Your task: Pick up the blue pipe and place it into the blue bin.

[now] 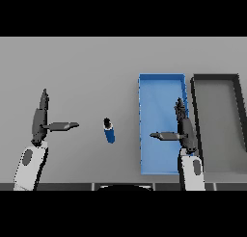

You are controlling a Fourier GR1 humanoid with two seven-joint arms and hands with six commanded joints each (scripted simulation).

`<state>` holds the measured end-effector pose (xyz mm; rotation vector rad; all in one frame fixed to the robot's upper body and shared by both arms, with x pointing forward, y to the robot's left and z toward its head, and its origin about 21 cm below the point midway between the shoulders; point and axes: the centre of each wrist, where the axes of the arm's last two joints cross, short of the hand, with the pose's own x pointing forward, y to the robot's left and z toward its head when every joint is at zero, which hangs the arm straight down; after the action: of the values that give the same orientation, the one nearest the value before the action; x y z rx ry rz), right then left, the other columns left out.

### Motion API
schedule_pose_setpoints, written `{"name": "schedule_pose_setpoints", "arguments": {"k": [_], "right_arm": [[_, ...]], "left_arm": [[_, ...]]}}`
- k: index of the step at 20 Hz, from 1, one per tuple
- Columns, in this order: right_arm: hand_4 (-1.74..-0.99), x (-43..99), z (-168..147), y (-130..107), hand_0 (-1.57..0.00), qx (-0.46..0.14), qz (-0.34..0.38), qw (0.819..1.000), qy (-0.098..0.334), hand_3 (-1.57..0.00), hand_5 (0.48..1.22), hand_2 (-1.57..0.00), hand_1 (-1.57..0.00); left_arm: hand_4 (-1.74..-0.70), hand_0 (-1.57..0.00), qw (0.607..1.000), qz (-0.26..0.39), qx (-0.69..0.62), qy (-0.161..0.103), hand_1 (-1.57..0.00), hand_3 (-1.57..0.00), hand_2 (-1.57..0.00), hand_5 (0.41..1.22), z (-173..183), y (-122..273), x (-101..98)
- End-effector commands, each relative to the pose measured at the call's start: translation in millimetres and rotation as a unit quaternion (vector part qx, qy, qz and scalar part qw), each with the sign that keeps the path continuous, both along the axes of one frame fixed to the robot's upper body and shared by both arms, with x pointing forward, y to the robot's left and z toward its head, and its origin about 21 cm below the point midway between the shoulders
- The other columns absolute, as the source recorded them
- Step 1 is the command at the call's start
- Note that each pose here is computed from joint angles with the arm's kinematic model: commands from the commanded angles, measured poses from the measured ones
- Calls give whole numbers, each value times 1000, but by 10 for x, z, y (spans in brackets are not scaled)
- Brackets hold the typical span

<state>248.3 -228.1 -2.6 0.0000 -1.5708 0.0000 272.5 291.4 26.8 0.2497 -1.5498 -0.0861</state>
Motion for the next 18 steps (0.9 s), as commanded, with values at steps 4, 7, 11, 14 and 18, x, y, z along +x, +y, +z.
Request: {"name": "schedule_pose_setpoints", "arguments": {"k": [4,7,11,14,18], "right_arm": [[-1225,-8,-2,32,1,1,1,1000,-1,1,617,1,1],[-1225,-87,27,45,1,-48,30,998,-30,1,617,1,1],[-1223,-262,85,-4,1,-113,68,990,-44,1,620,1,1],[-1196,-256,149,-7,1,-133,66,988,-45,1,609,1,1],[-1187,-271,143,19,1,-140,65,987,-39,1,600,1,1]], "left_arm": [[-1074,1,1000,0,1,-4,1,1,1,591,0,32,-9],[-1074,1,996,-87,35,-6,1,1,1,591,77,169,-56],[-1077,1,979,-192,73,14,1,1,1,588,187,380,-83],[-1080,1,975,-209,77,21,1,1,1,600,211,402,-58],[-1096,1,960,-273,62,19,1,1,1,583,232,316,-160]]}}
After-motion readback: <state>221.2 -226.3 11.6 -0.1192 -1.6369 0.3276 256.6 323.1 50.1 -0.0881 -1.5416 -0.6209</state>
